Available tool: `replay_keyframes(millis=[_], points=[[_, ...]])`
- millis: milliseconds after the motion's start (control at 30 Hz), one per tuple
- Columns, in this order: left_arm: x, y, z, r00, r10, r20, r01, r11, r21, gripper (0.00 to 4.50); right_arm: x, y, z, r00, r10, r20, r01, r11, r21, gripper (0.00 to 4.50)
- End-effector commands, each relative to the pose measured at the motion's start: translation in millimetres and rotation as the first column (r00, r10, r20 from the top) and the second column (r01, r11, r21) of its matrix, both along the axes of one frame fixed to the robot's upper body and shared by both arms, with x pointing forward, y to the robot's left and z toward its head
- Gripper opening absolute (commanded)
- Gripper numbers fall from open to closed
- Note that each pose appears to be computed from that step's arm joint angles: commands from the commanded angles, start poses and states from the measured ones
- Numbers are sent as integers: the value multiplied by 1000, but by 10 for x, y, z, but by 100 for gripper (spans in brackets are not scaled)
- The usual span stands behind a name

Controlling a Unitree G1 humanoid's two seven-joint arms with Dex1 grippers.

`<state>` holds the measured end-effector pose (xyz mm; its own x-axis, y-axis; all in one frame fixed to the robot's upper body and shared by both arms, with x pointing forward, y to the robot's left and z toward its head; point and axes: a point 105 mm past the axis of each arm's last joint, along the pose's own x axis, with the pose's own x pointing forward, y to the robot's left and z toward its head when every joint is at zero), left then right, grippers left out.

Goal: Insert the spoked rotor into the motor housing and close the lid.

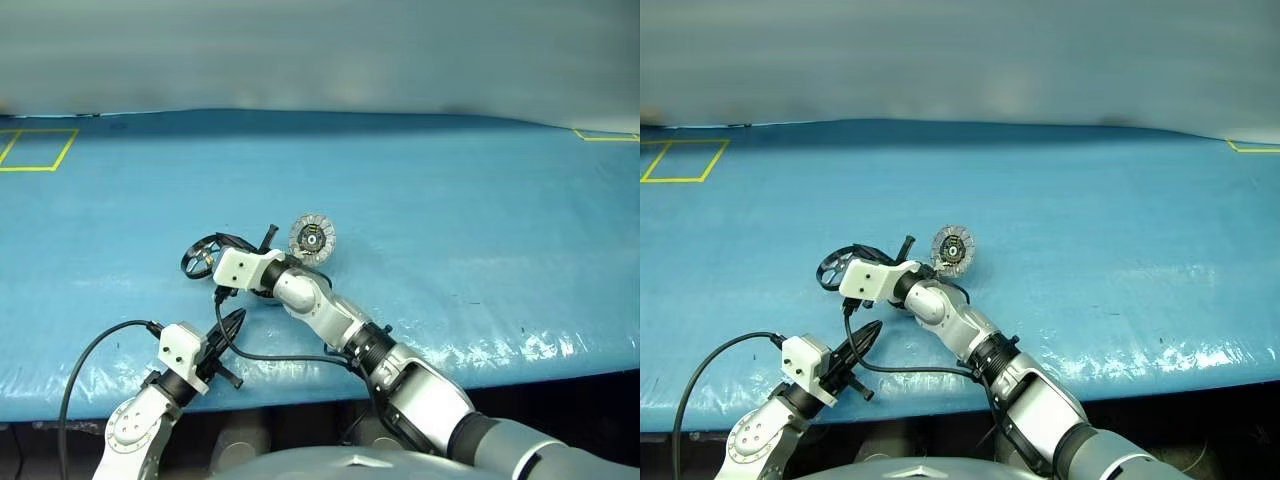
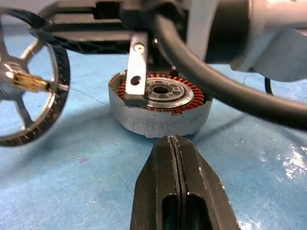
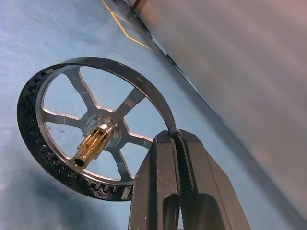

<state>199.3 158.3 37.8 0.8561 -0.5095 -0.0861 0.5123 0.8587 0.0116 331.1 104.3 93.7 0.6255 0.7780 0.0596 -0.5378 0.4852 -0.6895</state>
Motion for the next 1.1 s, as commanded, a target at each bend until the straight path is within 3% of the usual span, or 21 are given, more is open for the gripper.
replay_keyframes(millis=[33, 267, 467, 767, 1100], points=[[11, -28, 111, 999, -11, 43, 11, 1000, 11, 0, -4, 229, 299, 999, 3, 51, -9, 995, 102, 1], [60, 39, 239, 996, 50, 77, -48, 999, -21, 0, -31, 142, 41, 1000, 7, 14, -8, 998, 67, 1], [143, 370, 527, 973, 185, 134, -183, 983, -30, 0, 7, -28, 314, 997, 0, -79, 19, 970, 240, 1], [106, 633, 643, 953, 249, 171, -269, 957, 109, 289, -24, -81, 380, 987, 34, -154, 9, 964, 267, 0], [105, 650, 672, 975, 156, 161, -180, 972, 150, 289, -186, -62, 399, 956, 159, -246, -80, 950, 302, 0]])
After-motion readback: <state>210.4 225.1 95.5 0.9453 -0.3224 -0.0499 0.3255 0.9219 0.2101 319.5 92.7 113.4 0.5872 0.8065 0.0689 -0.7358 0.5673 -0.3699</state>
